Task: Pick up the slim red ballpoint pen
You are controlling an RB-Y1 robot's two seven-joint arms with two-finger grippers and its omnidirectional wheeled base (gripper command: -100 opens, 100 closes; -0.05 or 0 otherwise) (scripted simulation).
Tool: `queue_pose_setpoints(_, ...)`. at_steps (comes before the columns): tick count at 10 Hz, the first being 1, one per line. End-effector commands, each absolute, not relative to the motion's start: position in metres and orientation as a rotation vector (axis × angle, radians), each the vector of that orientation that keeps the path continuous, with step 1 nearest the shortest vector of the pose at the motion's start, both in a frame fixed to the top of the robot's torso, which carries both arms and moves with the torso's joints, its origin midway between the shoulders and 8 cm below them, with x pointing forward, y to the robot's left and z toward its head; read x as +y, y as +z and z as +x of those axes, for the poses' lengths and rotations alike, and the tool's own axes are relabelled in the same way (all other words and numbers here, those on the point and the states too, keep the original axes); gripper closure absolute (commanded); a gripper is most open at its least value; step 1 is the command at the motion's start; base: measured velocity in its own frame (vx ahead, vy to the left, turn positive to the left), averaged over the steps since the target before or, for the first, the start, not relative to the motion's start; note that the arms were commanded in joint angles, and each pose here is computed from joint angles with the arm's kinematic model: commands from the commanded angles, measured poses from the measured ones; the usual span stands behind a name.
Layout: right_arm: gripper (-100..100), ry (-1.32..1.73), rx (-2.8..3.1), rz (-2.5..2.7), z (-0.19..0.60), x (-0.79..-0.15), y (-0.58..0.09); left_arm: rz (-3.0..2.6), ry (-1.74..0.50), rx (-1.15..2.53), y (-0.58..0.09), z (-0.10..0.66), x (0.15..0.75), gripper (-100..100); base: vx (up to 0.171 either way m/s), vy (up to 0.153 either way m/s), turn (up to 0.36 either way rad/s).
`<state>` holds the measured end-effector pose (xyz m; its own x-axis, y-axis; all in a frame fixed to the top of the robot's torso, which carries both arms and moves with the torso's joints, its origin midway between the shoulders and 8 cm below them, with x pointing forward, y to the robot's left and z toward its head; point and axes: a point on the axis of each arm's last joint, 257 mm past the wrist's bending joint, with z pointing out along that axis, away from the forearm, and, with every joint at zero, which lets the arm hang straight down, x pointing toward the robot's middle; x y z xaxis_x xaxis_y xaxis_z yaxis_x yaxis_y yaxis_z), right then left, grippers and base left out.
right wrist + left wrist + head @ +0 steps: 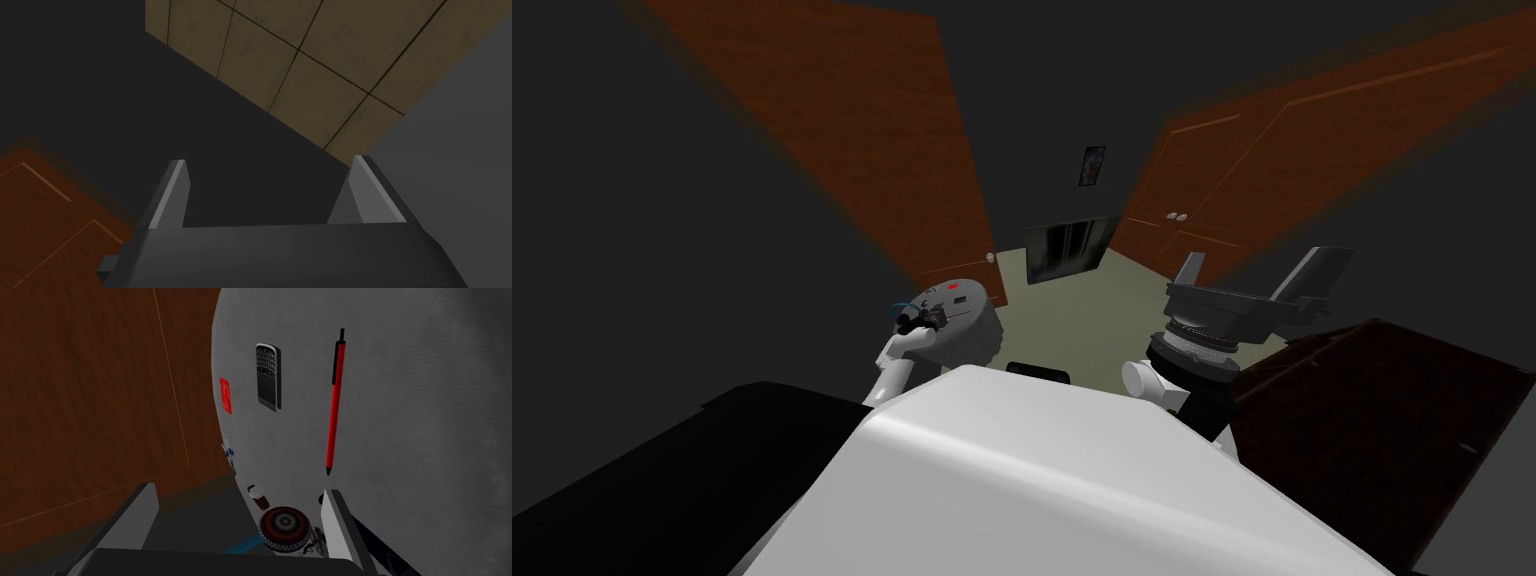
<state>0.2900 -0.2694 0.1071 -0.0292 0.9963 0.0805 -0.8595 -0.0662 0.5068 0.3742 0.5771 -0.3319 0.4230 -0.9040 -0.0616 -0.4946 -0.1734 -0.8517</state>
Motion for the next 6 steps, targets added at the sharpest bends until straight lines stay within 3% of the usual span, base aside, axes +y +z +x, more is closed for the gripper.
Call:
queue_pose_setpoints(1, 0, 1.579, 0.366, 0.477, 0.29, -0.269, 0.107, -1.883, -0.551, 1.205, -0.347, 0.364, 0.591, -100, 0.037, -0.036, -0.133)
queue_pose_setpoints(6, 0, 1.579, 0.366, 0.477, 0.29, -0.269, 0.107, -2.04, -0.443, 1.229, -0.383, 0.335, 0.61, -100, 0.057, -0.029, -0.072)
